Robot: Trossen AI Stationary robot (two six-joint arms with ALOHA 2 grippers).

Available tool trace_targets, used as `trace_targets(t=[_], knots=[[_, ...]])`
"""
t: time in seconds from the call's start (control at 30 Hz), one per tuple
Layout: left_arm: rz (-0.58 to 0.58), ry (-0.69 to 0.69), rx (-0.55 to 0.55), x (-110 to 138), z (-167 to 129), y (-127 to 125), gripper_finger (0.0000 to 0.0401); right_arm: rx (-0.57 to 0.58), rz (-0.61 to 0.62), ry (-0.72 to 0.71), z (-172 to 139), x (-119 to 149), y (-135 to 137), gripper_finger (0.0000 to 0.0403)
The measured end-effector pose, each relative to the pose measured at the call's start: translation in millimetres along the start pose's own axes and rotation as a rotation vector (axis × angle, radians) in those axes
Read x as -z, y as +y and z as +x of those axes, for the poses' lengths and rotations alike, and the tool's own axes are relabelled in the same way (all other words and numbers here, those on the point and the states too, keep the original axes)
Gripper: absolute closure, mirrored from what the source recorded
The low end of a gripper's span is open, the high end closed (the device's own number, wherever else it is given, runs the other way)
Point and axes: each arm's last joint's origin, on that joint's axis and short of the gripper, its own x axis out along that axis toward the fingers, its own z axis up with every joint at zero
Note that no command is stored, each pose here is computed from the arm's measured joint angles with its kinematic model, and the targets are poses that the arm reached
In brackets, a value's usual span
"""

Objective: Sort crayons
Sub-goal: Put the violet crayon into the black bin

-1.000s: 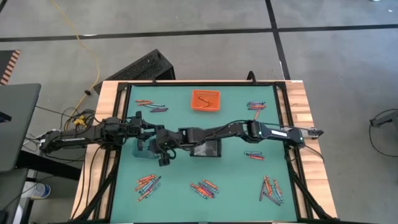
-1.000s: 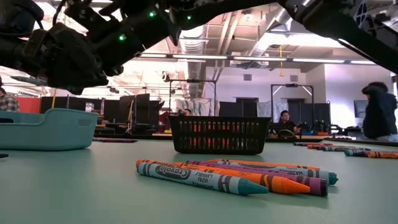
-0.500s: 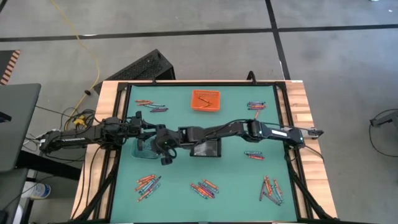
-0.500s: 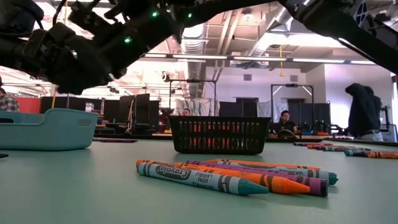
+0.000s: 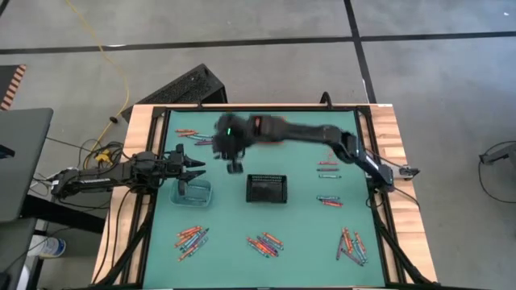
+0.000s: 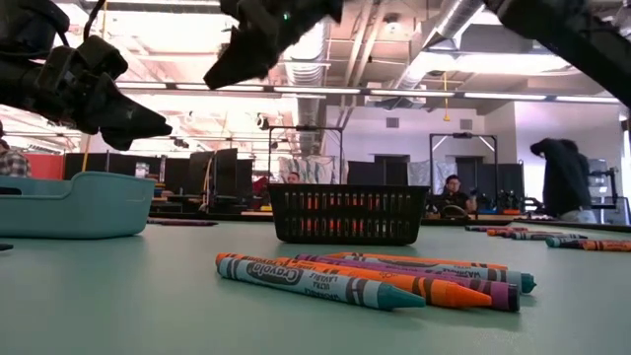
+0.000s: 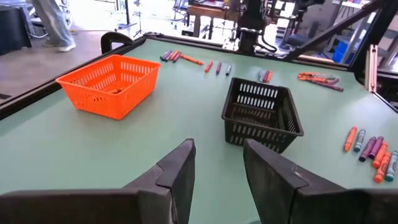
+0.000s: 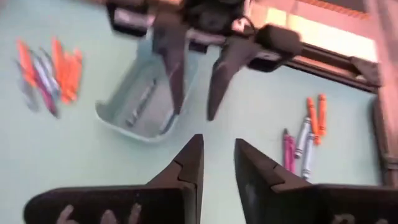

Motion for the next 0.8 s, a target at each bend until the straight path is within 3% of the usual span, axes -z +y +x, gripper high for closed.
trace_targets(t=[0.07, 0.17, 0.3, 0.43, 0.57, 0.8], knots=[[0.000, 0.000, 0.000, 0, 0, 0, 0.0276, -0.058, 0.093, -0.052, 7, 12, -26, 0.0317], [0.000, 0.000, 0.000, 0, 0, 0, 0.0276, -0.047, 0.260, -0.074, 35, 40, -59, 0.0317], [0.000, 0.000, 0.000, 0, 0, 0, 0.0276, -0.025, 0.418, -0.102, 75, 72, -78, 0.0316], [0.000, 0.000, 0.000, 0, 0, 0, 0.0276, -0.013, 0.470, -0.139, 98, 82, -78, 0.0316], [0.000, 0.000, 0.000, 0, 0, 0, 0.0276, 0.090, 0.494, -0.114, 110, 95, -83, 0.0316], [0.000, 0.000, 0.000, 0, 0, 0, 0.0276, 0.206, 0.450, -0.072, 122, 104, -79, 0.0316]])
